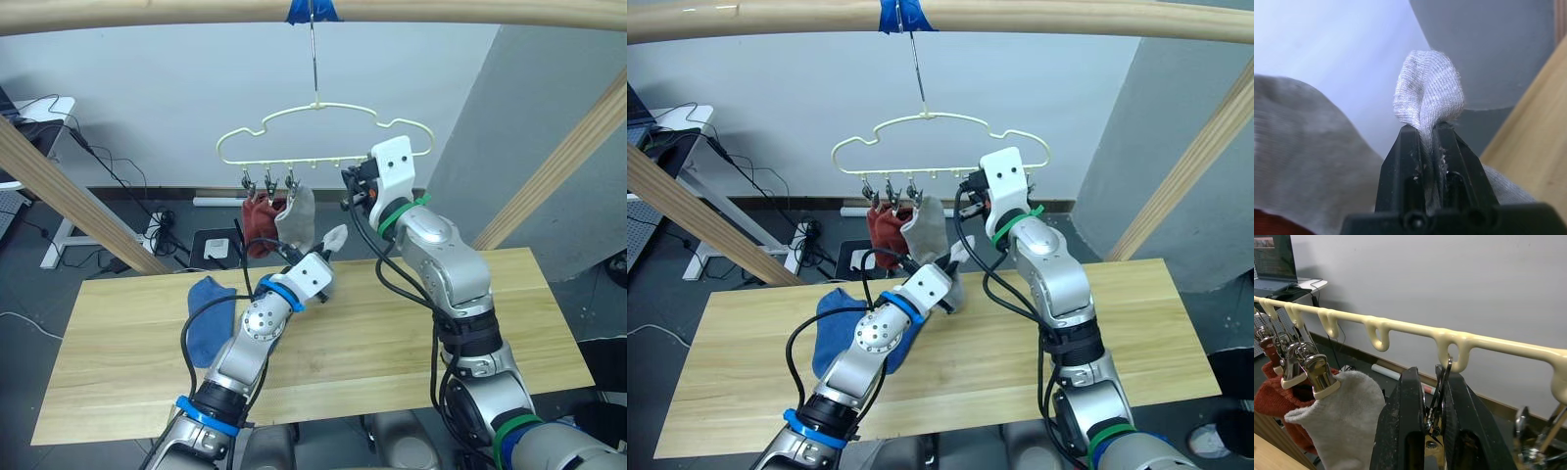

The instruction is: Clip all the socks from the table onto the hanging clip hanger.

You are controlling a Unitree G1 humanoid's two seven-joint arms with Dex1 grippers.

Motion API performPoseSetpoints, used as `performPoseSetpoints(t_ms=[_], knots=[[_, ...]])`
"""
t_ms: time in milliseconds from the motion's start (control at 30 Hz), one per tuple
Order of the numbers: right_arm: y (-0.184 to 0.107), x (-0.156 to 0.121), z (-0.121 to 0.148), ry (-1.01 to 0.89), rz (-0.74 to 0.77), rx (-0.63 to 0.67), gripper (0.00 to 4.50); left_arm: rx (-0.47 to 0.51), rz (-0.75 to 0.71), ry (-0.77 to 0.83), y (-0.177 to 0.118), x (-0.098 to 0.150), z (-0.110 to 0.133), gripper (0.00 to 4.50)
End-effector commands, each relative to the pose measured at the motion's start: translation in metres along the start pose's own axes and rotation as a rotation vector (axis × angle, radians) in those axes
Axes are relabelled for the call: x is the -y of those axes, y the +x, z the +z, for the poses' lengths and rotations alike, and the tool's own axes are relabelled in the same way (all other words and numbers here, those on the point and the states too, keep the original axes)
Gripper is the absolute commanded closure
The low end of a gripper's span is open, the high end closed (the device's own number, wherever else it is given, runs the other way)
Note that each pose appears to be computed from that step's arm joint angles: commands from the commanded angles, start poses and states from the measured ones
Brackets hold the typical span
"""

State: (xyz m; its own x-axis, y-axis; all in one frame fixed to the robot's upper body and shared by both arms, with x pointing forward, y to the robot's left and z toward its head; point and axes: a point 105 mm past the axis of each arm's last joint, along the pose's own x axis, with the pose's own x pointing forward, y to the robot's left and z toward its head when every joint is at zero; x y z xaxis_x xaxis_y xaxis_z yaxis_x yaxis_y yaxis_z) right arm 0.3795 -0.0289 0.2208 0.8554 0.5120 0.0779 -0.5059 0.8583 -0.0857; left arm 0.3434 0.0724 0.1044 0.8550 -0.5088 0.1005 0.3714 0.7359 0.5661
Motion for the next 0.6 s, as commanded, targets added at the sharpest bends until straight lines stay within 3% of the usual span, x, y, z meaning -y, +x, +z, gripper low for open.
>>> performPoseSetpoints(t_ms=[33, 167, 600], knots=[[-0.004, -0.005, 0.019, 0.014, 0.023, 0.063, 4.39, 0.105, 0.064, 0.038, 0.005, -0.01, 0.025, 4.5], [-0.003, -0.007, 0.018, 0.037, 0.032, 0.054, 4.39, 0.136, 0.079, 0.018, 0.009, -0.012, 0.032, 4.5], [-0.003, -0.008, 0.015, 0.082, 0.036, 0.034, 4.39, 0.166, 0.029, -0.286, 0.016, 0.0, 0.044, 4.5]])
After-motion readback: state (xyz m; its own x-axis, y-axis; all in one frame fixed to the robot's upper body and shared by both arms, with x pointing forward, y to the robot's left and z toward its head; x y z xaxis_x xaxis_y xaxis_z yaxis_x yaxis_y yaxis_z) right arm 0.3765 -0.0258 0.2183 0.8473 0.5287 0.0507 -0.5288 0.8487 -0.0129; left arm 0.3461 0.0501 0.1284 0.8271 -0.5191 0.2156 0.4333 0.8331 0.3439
